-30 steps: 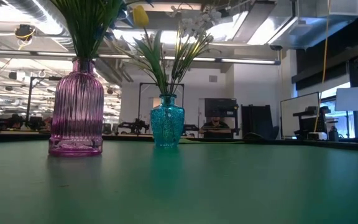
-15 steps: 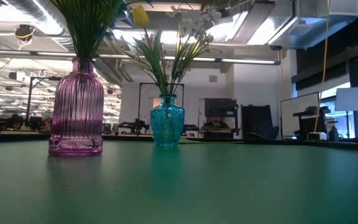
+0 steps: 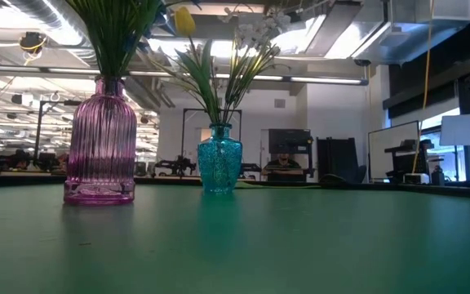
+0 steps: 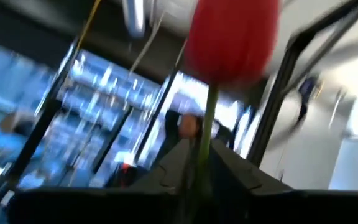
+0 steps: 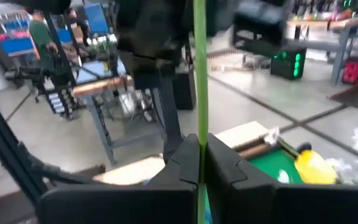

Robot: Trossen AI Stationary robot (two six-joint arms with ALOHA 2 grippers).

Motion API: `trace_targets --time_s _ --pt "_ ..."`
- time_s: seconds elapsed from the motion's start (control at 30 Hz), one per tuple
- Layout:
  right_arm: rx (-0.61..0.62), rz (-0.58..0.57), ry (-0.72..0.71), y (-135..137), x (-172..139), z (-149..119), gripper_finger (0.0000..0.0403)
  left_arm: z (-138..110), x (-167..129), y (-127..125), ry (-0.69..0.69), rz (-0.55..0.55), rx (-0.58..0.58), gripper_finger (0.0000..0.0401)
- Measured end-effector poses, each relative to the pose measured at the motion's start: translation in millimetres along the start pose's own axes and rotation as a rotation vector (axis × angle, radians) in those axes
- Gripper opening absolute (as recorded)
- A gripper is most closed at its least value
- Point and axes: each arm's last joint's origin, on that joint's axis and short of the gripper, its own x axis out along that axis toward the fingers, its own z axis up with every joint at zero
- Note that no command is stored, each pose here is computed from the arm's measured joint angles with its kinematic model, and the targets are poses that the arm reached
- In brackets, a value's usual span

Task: Sort flowers into vase by color
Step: Put the red flowers into the violet vase

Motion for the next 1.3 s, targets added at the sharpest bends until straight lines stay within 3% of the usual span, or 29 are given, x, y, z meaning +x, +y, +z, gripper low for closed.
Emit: trace_targets --time_s 0.2,0.43,0.57,0.8,0.87,0.97,1.13,1.3 --pt "0.038 0.099 0.121 -0.8 -14.9 -0.9 0.0006 -4.8 -9.7 6.9 0.208 0.013 -0.018 0.0118" --pt "0.050 0.096 0.187 -3.1 -15.1 -7.4 0.0010 -10.0 -8.8 8.6 0.237 0.023 0.025 0.0141" --pt "0.037 0.061 0.179 -0.3 -18.4 -9.0 0.0011 -12.8 -9.4 9.9 0.265 0.036 0.032 0.0115" --pt "0.028 0.061 0.185 3.3 -21.9 -11.0 0.0012 -14.8 -10.8 11.2 0.286 0.068 0.061 0.0016" --pt "0.018 0.048 0.177 5.5 -23.6 -11.8 0.0019 -14.4 -11.8 8.8 0.289 0.059 0.082 0.0009" --pt "0.019 0.068 0.149 10.7 -27.1 -9.2 0.0053 -7.2 -14.4 1.9 0.334 0.048 0.118 0.0005" --pt "0.046 0.115 0.098 19.5 -37.5 -1.8 0.0159 8.3 -24.4 -23.1 0.501 0.068 0.220 0.0004" --pt "0.023 0.045 0.035 30.2 -61.3 4.1 0.0249 12.0 -50.9 -57.1 0.586 0.033 0.269 0.0003"
